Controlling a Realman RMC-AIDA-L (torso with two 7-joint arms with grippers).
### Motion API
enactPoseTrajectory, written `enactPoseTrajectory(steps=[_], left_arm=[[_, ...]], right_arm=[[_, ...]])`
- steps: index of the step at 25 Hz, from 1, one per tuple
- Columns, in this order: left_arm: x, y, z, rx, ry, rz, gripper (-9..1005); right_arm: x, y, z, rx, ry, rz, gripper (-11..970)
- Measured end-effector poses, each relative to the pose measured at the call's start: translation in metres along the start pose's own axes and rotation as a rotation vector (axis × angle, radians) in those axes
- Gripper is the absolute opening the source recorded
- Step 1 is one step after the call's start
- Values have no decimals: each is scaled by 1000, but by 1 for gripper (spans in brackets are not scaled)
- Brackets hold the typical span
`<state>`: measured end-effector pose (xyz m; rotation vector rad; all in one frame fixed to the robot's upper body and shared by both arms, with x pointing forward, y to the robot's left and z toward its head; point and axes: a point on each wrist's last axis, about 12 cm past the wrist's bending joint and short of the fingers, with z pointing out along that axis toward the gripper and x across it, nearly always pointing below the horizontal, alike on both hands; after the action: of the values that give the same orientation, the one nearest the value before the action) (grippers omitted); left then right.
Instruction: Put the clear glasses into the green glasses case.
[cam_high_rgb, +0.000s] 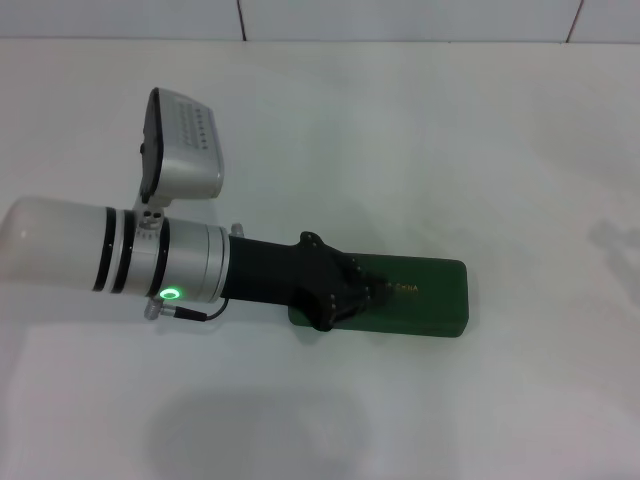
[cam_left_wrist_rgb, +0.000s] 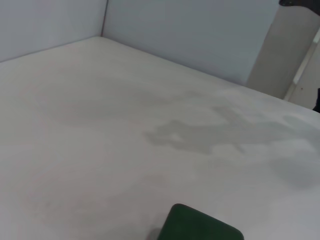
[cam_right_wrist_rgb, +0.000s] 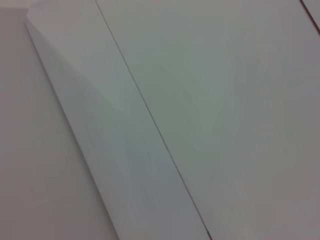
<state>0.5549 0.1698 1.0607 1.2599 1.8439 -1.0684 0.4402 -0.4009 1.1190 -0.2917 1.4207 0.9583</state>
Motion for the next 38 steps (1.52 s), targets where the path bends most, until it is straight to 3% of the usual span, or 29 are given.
enactPoseTrajectory(steps=[10, 12, 15, 16, 18, 22, 30, 35, 38], left_arm=[[-9, -16, -12, 118, -75, 112, 131], [-13, -26, -27, 167, -176, 130, 168], [-13, -31, -47, 164, -281, 152, 224], [-11, -33, -58, 159, -305, 162, 298], [-11, -34, -74, 156, -325, 166, 445], [-8, -33, -109, 157, -334, 91, 531], [2, -34, -133, 129, -332, 51, 714], [5, -36, -135, 124, -333, 42, 874], [6, -36, -135, 123, -334, 40, 872]], right_arm=[[0, 0, 1, -6, 4, 5, 143], [0, 0, 1, -6, 4, 5, 143], [7, 4, 11, -75, 89, -27, 143], [7, 4, 11, -75, 89, -27, 143], [14, 7, 23, -151, 149, -45, 144], [30, 15, 53, -292, 241, -50, 148], [57, 32, 128, -522, 343, -31, 554], [59, 40, 149, -596, 355, -43, 595], [60, 42, 156, -615, 366, -47, 620]])
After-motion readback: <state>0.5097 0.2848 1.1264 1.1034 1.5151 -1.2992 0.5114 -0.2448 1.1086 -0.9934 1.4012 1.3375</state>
